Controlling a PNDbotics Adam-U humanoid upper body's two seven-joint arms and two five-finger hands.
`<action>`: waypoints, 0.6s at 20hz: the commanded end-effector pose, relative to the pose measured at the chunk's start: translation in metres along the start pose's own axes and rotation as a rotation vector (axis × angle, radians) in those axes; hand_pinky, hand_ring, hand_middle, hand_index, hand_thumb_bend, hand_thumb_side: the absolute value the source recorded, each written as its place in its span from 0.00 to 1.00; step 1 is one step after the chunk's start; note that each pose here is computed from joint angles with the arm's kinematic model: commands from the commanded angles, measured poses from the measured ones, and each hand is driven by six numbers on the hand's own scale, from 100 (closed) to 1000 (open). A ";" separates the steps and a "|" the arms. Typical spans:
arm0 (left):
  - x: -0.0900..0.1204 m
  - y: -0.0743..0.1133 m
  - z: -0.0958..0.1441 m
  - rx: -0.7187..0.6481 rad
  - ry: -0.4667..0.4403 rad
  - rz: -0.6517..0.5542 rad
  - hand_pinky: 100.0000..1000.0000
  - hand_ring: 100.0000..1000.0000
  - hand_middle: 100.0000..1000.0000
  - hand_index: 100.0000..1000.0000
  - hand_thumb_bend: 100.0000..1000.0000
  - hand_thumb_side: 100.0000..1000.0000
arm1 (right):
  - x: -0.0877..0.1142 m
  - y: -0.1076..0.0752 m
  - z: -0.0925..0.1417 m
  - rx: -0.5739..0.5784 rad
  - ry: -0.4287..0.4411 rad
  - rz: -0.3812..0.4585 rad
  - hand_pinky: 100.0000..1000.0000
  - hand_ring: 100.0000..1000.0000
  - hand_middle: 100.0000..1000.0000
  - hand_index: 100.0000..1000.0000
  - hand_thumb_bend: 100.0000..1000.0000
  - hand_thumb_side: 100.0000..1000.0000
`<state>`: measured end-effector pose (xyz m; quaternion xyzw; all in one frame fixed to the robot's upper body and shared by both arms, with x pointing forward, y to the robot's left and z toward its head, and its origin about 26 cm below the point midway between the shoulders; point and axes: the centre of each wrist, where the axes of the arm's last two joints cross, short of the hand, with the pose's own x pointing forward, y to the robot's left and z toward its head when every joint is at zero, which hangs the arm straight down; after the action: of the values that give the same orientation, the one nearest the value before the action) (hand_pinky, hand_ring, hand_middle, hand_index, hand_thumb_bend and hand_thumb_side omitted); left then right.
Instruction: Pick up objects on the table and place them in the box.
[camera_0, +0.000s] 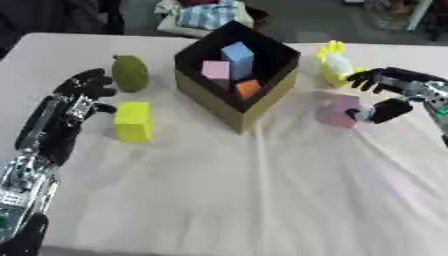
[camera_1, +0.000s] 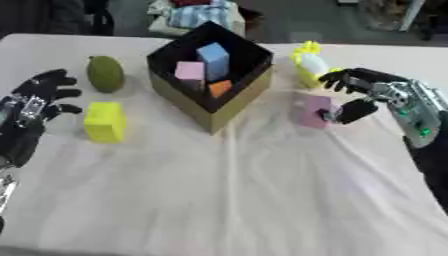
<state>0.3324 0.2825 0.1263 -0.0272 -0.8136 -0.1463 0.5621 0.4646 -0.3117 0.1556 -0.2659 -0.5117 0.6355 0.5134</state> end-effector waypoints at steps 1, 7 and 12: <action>0.008 0.005 -0.003 -0.004 -0.024 -0.021 0.62 0.75 0.72 0.84 0.38 0.58 | -0.003 -0.004 0.000 0.017 0.025 0.023 0.79 0.83 0.79 0.92 0.35 0.23; 0.008 0.005 -0.004 -0.004 -0.026 -0.020 0.62 0.75 0.72 0.84 0.38 0.58 | -0.003 0.000 -0.003 0.042 0.025 0.026 0.79 0.82 0.76 0.89 0.34 0.22; 0.009 0.005 -0.004 -0.005 -0.027 -0.020 0.62 0.75 0.72 0.84 0.38 0.58 | -0.003 0.001 -0.003 0.048 0.024 0.025 0.78 0.81 0.73 0.87 0.32 0.21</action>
<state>0.3325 0.2824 0.1265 -0.0283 -0.8138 -0.1461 0.5618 0.4659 -0.3094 0.1432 -0.2560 -0.4892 0.6497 0.5225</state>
